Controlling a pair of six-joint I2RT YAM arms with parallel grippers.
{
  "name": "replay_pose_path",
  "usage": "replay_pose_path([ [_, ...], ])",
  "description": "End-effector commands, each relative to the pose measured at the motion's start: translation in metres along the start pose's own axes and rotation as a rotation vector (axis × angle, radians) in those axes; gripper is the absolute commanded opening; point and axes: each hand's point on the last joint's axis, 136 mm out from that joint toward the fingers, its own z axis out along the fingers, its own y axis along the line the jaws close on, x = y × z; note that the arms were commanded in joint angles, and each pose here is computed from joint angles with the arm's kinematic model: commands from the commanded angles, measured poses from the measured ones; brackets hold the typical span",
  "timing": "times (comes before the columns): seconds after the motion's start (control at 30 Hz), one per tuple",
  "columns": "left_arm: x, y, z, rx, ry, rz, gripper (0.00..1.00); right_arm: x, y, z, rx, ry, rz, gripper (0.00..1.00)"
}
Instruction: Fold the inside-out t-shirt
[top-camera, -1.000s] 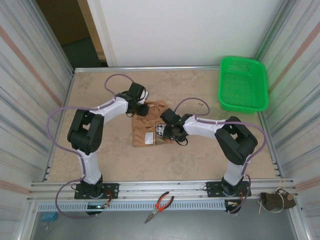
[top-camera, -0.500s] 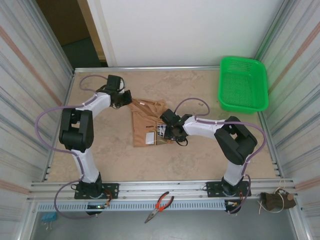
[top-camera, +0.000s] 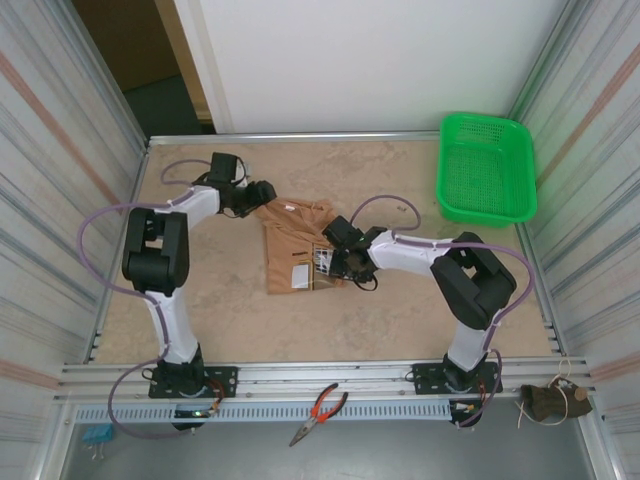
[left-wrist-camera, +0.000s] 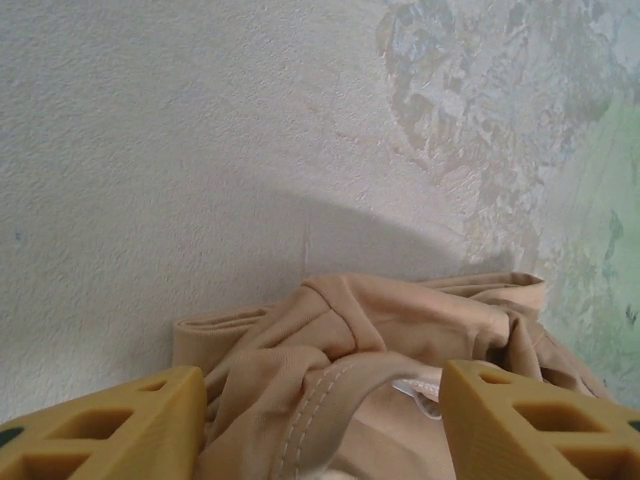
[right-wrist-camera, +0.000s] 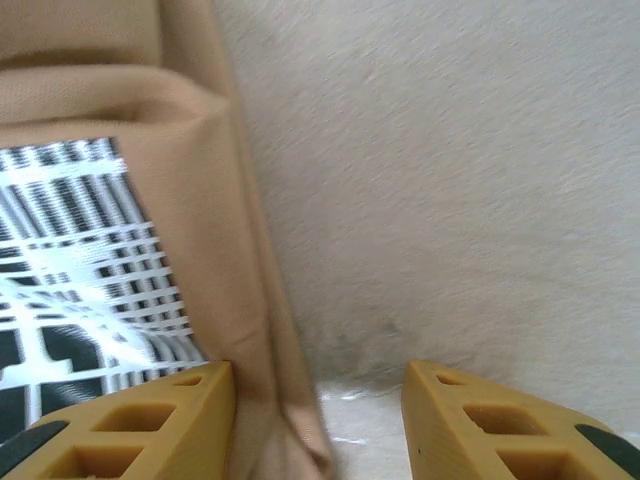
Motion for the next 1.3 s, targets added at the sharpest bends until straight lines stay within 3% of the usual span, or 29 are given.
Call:
replay_pose_path([
  [0.0, -0.008, -0.023, -0.044, 0.039, -0.056, 0.052, 0.65, -0.023, -0.013, -0.029, 0.0, -0.026, -0.053, 0.47],
  [0.27, 0.091, -0.033, -0.078, 0.026, -0.012, 0.034, 0.62, -0.088, 0.025, -0.052, -0.096, -0.095, -0.232, 0.43],
  [0.4, 0.14, -0.033, -0.074, 0.044, 0.019, 0.027, 0.49, -0.104, 0.057, -0.047, -0.144, -0.087, -0.309, 0.41],
  [0.53, 0.167, -0.028, -0.06, 0.047, 0.061, 0.01, 0.35, -0.11, 0.083, -0.038, -0.161, -0.079, -0.384, 0.41],
  [0.83, 0.183, -0.001, -0.038, -0.028, 0.107, -0.015, 0.23, -0.116, 0.109, -0.014, -0.104, -0.098, -0.5, 0.43],
  [1.07, 0.191, 0.006, -0.034, -0.043, 0.124, -0.025, 0.17, -0.126, 0.094, 0.01, 0.036, -0.112, -0.519, 0.43],
  [1.2, 0.194, 0.01, -0.032, -0.055, 0.138, -0.031, 0.11, -0.135, 0.084, 0.019, 0.063, -0.11, -0.495, 0.32],
  [1.27, 0.196, 0.012, -0.031, -0.059, 0.145, -0.032, 0.07, -0.136, 0.08, 0.023, 0.059, -0.097, -0.486, 0.17],
])
